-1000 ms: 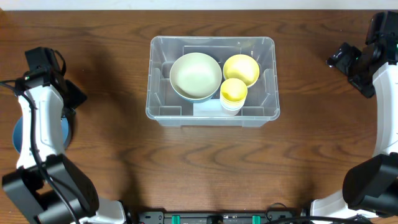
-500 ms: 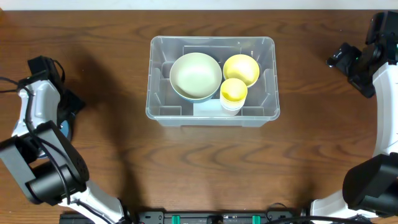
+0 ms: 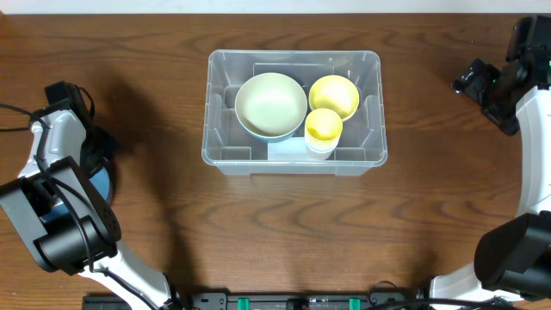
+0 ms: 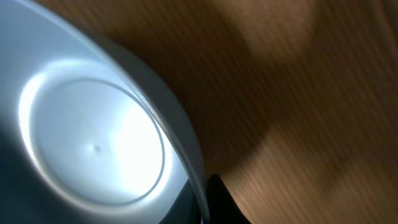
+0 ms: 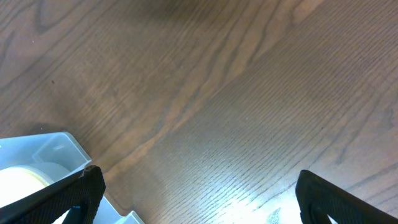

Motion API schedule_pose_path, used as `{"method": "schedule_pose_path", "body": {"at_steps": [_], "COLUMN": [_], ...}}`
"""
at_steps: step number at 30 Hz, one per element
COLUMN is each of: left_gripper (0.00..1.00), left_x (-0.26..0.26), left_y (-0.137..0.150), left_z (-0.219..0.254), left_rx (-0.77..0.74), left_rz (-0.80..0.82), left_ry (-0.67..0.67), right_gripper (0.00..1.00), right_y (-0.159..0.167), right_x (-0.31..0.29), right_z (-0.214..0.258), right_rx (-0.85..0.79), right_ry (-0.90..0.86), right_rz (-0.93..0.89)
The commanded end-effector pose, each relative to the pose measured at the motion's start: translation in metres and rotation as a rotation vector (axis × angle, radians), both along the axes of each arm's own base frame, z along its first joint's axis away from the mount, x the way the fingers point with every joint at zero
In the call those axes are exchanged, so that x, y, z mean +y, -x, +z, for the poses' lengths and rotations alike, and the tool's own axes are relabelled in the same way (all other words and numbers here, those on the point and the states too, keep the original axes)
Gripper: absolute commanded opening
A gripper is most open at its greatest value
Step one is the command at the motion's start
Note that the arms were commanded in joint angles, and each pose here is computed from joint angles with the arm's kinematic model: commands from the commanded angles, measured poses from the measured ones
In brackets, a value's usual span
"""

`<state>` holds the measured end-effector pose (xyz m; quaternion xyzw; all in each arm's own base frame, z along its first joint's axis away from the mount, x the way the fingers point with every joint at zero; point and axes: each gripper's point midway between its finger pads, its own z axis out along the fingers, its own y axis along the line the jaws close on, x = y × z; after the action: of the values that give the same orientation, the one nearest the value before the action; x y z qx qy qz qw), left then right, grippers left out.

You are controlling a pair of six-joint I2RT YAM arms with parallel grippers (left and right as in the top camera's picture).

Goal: Pack container
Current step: 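Grasp the blue bowl rim with the left gripper and lift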

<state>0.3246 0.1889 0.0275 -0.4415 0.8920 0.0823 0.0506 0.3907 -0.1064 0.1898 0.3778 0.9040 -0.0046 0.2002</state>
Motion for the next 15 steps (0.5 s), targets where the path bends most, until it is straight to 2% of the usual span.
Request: {"method": "schedule_pose_path", "body": {"at_steps": [1,5,8,10,15], "left_gripper": [0.06,0.06,0.06,0.06,0.06], "left_x": [-0.026,-0.057,-0.074,-0.082,-0.102], "left_y": [-0.023,-0.059,-0.080,-0.089,-0.099], "left_z": [0.003,0.032,0.064,0.088,0.150], "left_rx": [-0.107,-0.283,-0.399,-0.462,-0.587], "left_rz": [-0.021,-0.072,-0.163,-0.226,-0.422], "left_ry": [0.173,0.363,0.434,0.440,0.333], "right_gripper": [0.99,0.99,0.99,0.99,0.99], "right_y": [0.000,0.000,0.000,0.000,0.000], "right_x": [-0.002,-0.002,-0.002,-0.002,-0.002], "right_z": [-0.001,-0.001,-0.001,-0.001,-0.001], "right_rx": [0.002,0.002,0.002,0.002,0.002], "right_ry": [0.000,0.000,0.000,0.000,0.000], "right_rz": [-0.019,-0.019,-0.019,-0.019,-0.019]}}
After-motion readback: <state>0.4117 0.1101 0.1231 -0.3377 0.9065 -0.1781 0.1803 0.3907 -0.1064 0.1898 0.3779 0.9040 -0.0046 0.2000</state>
